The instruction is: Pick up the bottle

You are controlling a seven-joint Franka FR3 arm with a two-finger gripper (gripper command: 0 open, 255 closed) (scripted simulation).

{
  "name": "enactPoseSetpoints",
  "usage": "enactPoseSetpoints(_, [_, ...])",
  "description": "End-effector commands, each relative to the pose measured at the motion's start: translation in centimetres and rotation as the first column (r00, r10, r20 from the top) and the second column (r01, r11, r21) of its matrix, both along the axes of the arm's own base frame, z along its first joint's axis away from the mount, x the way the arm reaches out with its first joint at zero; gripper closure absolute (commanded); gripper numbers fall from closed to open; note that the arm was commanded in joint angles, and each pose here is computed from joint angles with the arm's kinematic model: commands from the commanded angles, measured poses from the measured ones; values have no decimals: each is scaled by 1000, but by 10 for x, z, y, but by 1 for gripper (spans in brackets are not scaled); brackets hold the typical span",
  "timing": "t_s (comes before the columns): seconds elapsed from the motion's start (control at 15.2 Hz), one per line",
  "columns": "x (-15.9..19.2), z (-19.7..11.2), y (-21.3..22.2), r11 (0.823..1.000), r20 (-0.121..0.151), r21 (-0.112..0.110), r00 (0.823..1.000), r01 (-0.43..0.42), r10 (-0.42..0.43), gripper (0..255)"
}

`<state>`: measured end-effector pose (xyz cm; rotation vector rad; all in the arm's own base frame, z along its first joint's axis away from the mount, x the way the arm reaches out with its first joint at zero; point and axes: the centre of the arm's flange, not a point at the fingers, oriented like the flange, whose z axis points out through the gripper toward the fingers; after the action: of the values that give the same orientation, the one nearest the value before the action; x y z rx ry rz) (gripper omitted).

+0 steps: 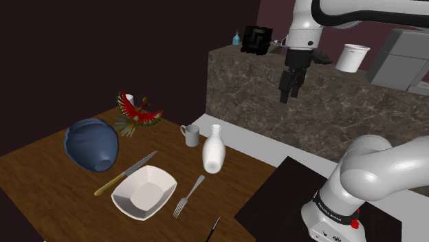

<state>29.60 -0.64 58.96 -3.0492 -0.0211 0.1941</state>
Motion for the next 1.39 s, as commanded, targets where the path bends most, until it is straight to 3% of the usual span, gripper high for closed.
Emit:
enactPoseSetpoints(0.0, [0, 0, 0, 1000, 0, 0, 1000, 0, 0, 0])
enactPoseSetpoints(1.32, [181, -145, 123, 993, 48, -76, 995, 85, -82, 0])
